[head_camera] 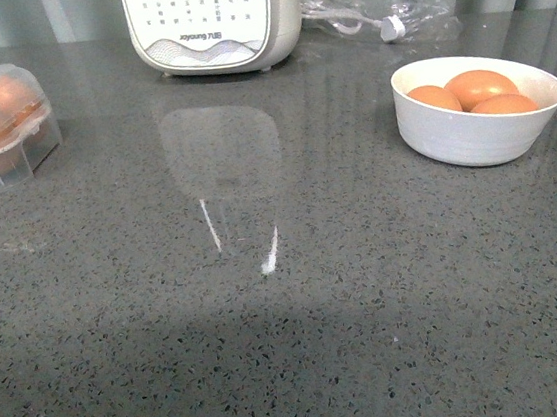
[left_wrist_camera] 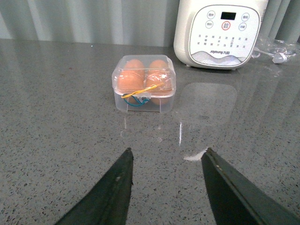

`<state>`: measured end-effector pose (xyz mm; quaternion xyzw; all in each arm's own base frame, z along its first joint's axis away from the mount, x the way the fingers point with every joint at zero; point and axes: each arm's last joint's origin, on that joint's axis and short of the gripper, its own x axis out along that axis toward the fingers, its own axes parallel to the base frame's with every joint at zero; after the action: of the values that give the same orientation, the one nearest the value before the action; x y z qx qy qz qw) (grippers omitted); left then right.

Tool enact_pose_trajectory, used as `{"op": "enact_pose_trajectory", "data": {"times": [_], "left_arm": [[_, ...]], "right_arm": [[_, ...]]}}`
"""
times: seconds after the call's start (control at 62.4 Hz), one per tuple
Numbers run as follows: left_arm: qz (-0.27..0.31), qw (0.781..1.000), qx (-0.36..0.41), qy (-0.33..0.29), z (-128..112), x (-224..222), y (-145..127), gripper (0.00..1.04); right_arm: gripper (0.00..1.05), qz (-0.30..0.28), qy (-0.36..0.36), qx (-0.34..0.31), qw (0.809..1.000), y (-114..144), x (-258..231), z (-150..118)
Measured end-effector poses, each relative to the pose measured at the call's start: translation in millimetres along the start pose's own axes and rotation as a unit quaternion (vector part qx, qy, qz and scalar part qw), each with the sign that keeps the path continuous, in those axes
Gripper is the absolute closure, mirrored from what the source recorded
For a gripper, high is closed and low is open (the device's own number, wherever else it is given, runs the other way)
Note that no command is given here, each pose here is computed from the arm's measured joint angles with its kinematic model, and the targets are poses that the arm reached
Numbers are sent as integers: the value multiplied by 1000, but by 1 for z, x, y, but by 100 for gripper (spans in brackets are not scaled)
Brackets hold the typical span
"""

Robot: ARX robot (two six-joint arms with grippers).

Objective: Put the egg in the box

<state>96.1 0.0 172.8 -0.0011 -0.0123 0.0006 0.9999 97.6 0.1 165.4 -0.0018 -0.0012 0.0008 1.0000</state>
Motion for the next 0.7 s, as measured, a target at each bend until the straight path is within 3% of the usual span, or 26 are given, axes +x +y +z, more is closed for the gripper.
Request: {"op": "enact_pose_trajectory", "data": {"times": [0.288,0.705], "left_arm": [[0,1000,0,0,0,0,0,5],[0,1000,0,0,0,0,0,7]], "right_arm": [[7,0,0,0,1000,0,0,0],[7,0,0,0,1000,0,0,0]]}}
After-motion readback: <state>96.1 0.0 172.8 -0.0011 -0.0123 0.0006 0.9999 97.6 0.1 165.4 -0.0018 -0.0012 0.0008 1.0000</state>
